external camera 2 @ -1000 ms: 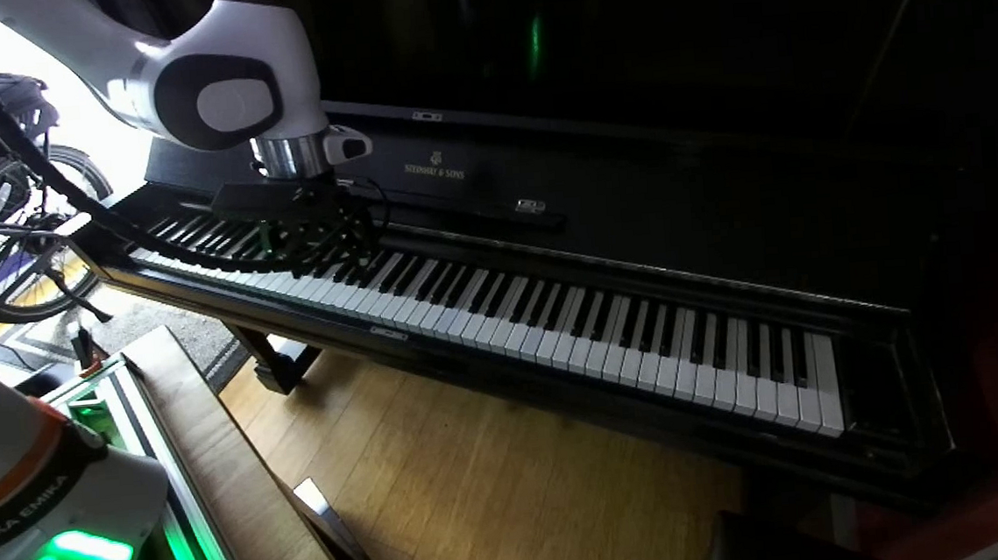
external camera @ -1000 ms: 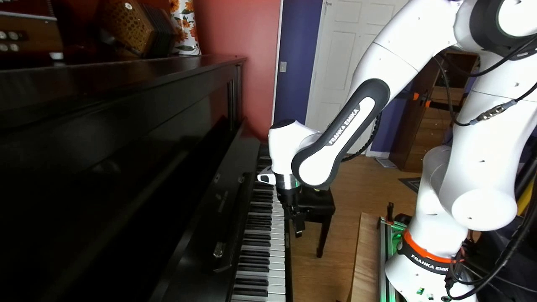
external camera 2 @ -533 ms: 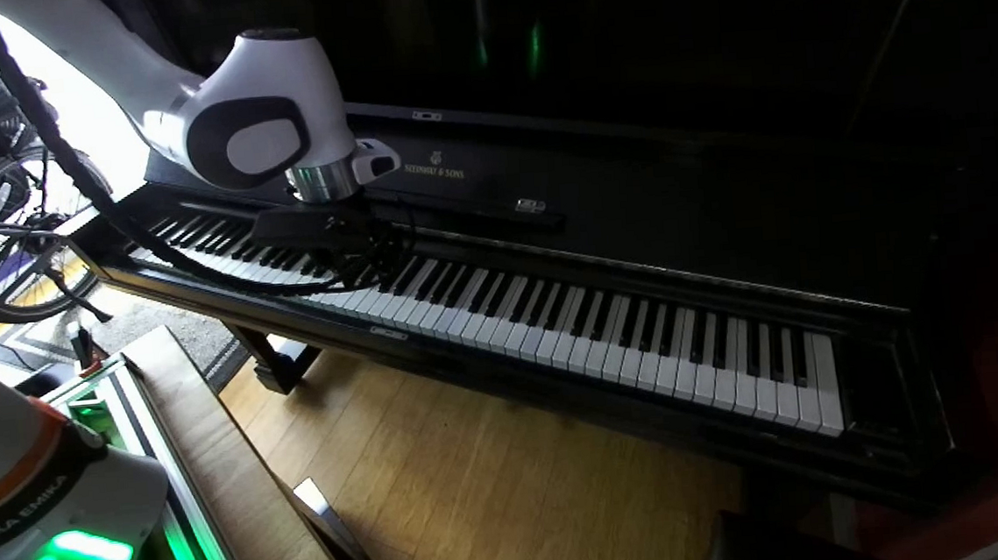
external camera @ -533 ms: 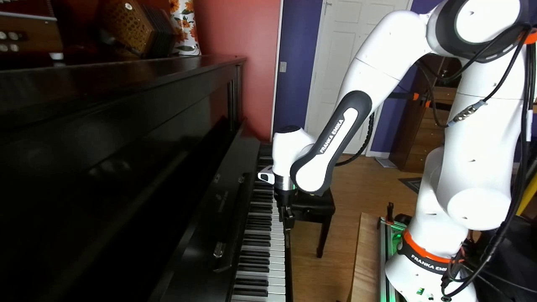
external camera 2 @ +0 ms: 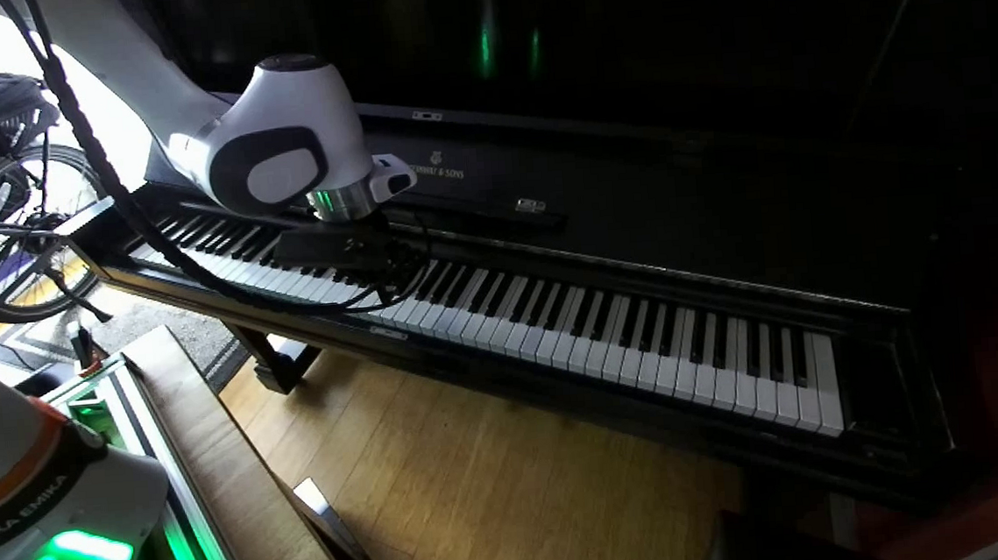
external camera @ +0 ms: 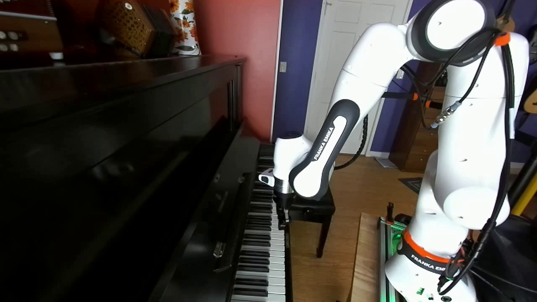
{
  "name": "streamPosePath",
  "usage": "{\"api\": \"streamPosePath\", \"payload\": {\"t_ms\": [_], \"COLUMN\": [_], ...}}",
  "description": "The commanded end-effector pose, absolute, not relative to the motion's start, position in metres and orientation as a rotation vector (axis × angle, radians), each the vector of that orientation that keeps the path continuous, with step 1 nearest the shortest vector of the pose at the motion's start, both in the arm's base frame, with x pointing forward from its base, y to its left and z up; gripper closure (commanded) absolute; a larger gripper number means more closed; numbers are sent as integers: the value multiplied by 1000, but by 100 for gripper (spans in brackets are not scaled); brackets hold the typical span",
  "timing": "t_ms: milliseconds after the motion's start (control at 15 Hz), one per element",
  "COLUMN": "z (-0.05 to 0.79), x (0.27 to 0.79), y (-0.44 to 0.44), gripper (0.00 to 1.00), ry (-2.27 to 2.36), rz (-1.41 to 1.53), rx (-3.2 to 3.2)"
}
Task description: Push a white key on the piano
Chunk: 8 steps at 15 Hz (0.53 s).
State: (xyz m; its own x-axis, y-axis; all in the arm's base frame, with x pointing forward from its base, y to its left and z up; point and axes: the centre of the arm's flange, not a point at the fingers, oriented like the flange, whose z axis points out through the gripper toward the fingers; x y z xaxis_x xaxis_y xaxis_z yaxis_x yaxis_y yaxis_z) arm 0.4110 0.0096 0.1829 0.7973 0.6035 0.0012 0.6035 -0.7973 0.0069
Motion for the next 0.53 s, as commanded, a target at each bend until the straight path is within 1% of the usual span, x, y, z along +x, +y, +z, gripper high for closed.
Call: {"api": "streamPosePath", "payload": {"t_ms": [0, 467], "z": [169, 157], "x": [417, 425], "y": [7, 5], "gripper": [100, 100], "ry": [999, 1012], "rz": [27, 37], "rx": [2981, 2974]}}
